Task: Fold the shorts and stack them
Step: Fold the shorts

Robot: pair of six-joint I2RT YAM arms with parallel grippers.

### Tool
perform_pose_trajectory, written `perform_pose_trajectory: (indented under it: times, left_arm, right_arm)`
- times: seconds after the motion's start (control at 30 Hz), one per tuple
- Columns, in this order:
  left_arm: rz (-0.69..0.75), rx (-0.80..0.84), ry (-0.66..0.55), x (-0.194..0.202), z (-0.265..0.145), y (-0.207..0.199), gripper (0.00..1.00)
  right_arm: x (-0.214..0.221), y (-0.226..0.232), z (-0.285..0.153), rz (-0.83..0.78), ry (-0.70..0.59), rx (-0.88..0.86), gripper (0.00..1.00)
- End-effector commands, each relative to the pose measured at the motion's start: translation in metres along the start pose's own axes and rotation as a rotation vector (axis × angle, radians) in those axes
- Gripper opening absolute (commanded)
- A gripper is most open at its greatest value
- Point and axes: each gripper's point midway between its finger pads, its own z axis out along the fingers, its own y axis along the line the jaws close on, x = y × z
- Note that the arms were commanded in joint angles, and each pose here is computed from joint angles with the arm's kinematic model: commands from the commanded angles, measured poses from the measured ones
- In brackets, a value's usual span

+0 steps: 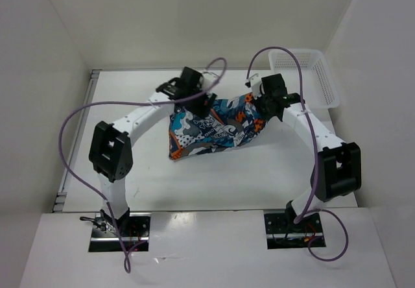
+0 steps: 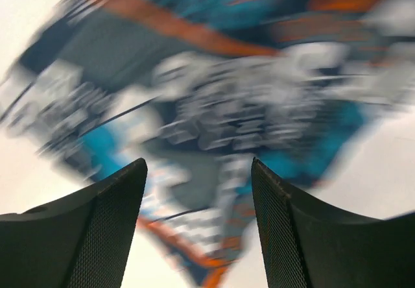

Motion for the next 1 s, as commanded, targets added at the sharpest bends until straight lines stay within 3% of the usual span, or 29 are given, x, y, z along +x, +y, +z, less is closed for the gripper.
perform_pose_trajectory:
  times: [0.0, 0.17, 0.3, 0.43, 0.57, 0.7, 0.83, 0.87, 0.97]
  left_arm:
    - [0.131, 0.099, 0.05, 0.021, 0.026, -0.08, 0.73]
    - [0.179, 0.081, 0.036, 0.025, 0.061, -0.101, 0.73]
    - [0.208, 0.078, 0.094, 0.049, 0.082, -0.113, 0.72]
    - [0.211, 0.168, 0.163, 0.078, 0.08, -0.13, 0.7]
    - [0.178, 0.414, 0.236, 0.1, 0.061, -0.169, 0.69]
    - [0.198, 0.417, 0.27, 0.11, 0.057, -0.178, 0.69]
    - [0.209, 0.397, 0.212, 0.091, 0.039, -0.175, 0.71]
    - [0.209, 0.395, 0.148, 0.071, 0.024, -0.173, 0.73]
    - [0.161, 0.365, 0.085, 0.041, 0.002, -0.144, 0.79]
  right_arm:
    - [-0.026, -0.016, -0.006, -0.015, -0.056, 0.053, 0.0]
    - [-0.027, -0.016, -0.004, -0.006, -0.055, 0.052, 0.0]
    - [-0.019, -0.011, -0.005, 0.005, -0.047, 0.037, 0.0]
    - [-0.018, -0.01, -0.005, 0.005, -0.056, 0.041, 0.0]
    - [-0.016, -0.011, -0.003, 0.006, -0.053, 0.049, 0.0]
    - [-0.018, -0.012, -0.003, 0.006, -0.061, 0.052, 0.0]
    - [-0.02, -0.014, -0.003, -0.003, -0.066, 0.065, 0.0]
    - [-0.019, -0.016, -0.003, -0.003, -0.063, 0.073, 0.0]
    - [-0.019, -0.017, -0.003, -0.026, -0.062, 0.074, 0.0]
